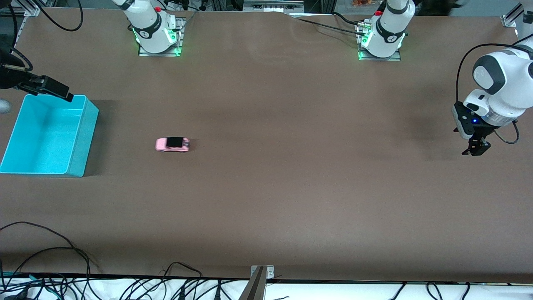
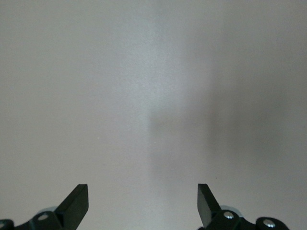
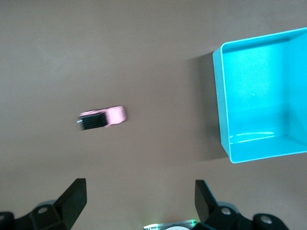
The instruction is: Wind and store pink jeep toy
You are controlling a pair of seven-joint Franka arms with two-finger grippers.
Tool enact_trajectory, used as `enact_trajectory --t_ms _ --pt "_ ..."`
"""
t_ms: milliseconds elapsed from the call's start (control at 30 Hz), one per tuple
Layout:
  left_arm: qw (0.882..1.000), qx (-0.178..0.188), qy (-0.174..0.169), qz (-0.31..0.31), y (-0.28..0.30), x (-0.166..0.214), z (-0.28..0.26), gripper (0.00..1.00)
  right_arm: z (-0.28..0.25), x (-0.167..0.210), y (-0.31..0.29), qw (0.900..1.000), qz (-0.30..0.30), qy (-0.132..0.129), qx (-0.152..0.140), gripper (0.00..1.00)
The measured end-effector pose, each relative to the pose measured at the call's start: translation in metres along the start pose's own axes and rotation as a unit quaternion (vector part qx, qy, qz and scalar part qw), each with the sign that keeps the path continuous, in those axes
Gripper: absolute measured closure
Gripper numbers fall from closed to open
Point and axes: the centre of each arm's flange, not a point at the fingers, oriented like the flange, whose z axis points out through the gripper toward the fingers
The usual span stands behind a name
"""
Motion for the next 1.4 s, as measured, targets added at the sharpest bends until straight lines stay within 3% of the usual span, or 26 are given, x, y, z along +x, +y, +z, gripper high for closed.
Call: enact_trajectory --t_ms 434,901,1101,1268,1402 --pt "1.0 0.018 0.01 0.014 -0.007 0.016 -0.033 0.0 0.005 -0.004 -0.015 1.0 -0.007 -0.01 -0.016 0.0" --pt "0.999 0.026 0.011 0.016 -0.012 0.017 -0.048 0.0 0.044 0.02 -0.016 0.998 0.026 -0.042 -0.026 0.0" --pt "1.0 0.02 0.013 -0.004 -0.019 0.013 -0.058 0.0 0.055 0.03 -0.018 0.991 0.122 -0.037 -0.029 0.0" --pt "0.999 0.011 0.016 -0.033 -0.025 0.009 -0.068 0.0 0.078 0.048 -0.02 0.975 0.217 -0.033 -0.031 0.0" --pt "0.998 -0.002 0.019 -0.064 -0.034 0.006 -0.085 0.0 0.105 0.062 -0.02 0.962 0.266 -0.044 -0.038 0.0"
